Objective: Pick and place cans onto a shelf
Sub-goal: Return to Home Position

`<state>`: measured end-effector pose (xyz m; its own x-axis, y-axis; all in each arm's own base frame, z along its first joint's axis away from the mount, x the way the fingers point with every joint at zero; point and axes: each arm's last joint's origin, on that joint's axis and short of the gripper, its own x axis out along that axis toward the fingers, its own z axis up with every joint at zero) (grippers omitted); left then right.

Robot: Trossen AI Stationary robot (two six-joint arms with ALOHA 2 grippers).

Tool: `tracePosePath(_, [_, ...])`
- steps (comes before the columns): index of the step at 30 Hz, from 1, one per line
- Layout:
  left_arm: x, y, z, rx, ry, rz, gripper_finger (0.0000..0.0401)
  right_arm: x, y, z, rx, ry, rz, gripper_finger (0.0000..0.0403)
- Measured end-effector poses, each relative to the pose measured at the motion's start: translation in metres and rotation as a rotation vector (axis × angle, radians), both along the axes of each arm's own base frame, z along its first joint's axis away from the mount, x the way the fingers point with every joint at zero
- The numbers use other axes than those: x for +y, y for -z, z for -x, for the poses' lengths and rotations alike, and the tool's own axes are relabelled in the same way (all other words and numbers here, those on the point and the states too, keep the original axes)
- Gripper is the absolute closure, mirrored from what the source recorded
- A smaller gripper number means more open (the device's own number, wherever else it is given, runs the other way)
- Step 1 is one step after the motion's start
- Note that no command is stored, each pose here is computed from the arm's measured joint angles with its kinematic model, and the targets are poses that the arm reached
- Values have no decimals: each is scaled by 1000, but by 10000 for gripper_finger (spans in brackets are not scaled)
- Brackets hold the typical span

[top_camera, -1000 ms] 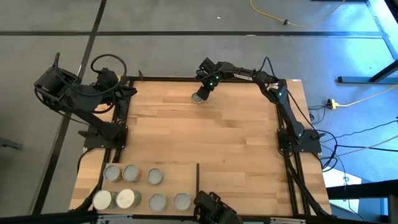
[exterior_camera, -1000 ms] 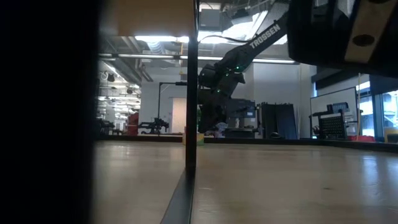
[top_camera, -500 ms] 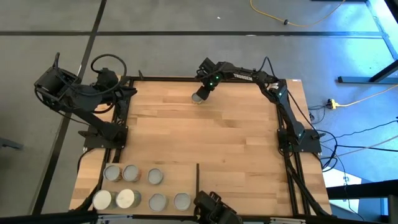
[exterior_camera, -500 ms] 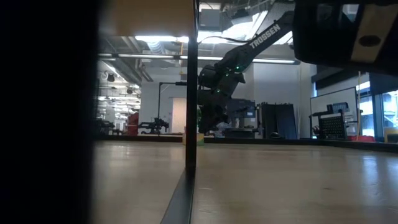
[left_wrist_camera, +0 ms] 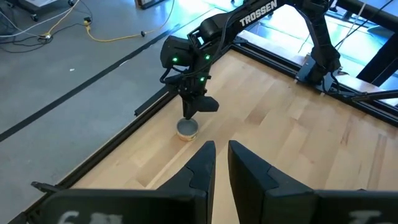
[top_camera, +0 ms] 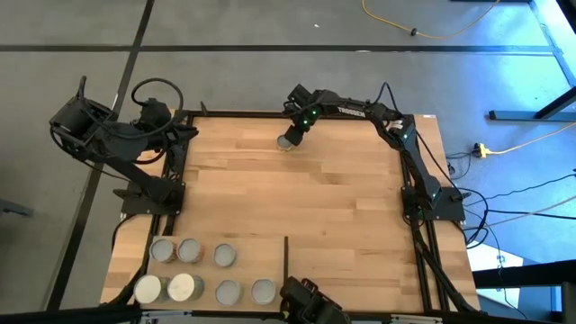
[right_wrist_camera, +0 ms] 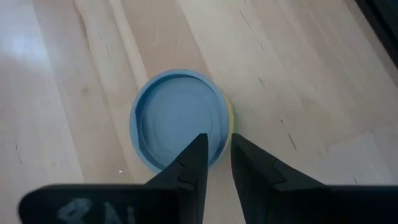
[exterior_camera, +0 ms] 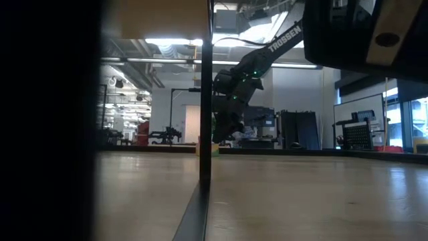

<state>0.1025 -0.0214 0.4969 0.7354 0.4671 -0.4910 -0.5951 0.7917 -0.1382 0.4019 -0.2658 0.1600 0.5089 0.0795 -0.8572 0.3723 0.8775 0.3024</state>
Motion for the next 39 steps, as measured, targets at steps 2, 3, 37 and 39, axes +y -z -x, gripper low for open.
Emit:
tracePosePath(2, [0,0,0,0,0,0,364,0,0,0,-2,-1,-3,331])
tracePosePath(3, [0,0,0,0,0,0,364,0,0,0,-2,-2,-3,331])
tracePosePath(37, [0,0,0,0,0,0,364,2,1,-1,47,38,50,342])
tracePosePath(39, [0,0,0,0,-1,0,364,2,1,-1,47,25,57,352])
